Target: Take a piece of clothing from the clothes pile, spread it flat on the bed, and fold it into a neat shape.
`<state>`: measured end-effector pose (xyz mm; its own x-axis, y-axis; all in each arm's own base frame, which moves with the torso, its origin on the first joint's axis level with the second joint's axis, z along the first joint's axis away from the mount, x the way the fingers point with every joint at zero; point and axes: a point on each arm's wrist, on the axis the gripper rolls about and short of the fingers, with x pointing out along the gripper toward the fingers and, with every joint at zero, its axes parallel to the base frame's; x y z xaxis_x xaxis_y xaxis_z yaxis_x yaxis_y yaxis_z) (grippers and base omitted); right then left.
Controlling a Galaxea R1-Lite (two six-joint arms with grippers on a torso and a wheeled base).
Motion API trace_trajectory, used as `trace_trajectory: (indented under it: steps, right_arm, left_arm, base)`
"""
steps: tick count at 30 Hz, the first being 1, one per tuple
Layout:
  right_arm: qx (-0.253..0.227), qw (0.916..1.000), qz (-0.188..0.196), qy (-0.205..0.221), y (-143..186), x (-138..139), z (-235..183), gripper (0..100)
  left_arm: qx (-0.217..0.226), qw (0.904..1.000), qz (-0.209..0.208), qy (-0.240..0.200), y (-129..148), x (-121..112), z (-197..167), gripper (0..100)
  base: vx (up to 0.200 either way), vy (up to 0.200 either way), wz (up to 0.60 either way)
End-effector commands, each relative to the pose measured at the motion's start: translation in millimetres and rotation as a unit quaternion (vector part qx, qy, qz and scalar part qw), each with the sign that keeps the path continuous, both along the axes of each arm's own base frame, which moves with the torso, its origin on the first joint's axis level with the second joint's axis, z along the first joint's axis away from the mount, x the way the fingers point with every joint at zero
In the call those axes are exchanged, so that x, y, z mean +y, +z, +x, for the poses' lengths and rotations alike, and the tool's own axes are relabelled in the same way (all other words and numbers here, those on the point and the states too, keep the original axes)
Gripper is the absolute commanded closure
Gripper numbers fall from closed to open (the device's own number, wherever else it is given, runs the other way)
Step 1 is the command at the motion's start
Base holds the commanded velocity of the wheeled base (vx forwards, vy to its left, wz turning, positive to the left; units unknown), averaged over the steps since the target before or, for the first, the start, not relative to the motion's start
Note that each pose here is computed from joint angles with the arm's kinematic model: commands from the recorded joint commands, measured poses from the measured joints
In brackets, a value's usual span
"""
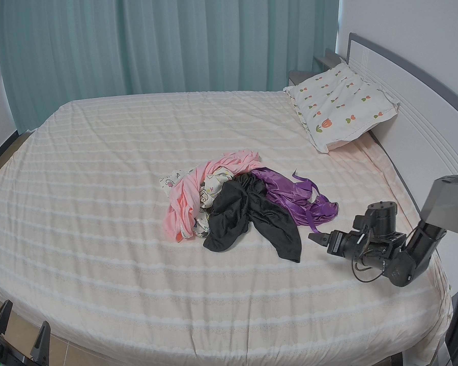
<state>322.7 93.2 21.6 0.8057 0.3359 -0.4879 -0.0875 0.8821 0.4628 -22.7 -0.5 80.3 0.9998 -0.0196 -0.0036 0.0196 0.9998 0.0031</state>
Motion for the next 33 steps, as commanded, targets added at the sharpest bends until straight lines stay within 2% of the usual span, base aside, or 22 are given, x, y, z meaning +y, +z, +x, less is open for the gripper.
trace_trajectory:
  steps: [1, 8, 14, 27, 33]
  right_arm:
    - [0.032, 0.9994, -0.010, -0.001, -55, 23, 28, 0]
    - [0.015, 0.9999, -0.006, -0.003, -64, 35, 57, 0]
    - [0.031, 0.9995, -0.008, 0.002, -65, 38, 67, 0]
    - [0.054, 0.9967, 0.004, 0.060, -68, 65, 71, 0]
    - [0.070, 0.9949, 0.000, 0.072, -68, 75, 74, 0]
  left_arm:
    - [0.002, 1.0000, -0.001, 0.001, -4, 0, 0, 0]
    - [0.002, 1.0000, 0.000, 0.001, -4, 0, 0, 0]
    - [0.002, 1.0000, 0.000, 0.000, -4, 0, 0, 0]
    - [0.002, 1.0000, 0.000, 0.000, -4, 0, 0, 0]
    - [0.002, 1.0000, 0.001, 0.001, -4, 0, 0, 0]
  base:
    - [0.000, 0.000, 0.00]
    - [0.000, 0.000, 0.00]
    - [0.000, 0.000, 0.00]
    - [0.000, 0.000, 0.00]
    - [0.000, 0.000, 0.00]
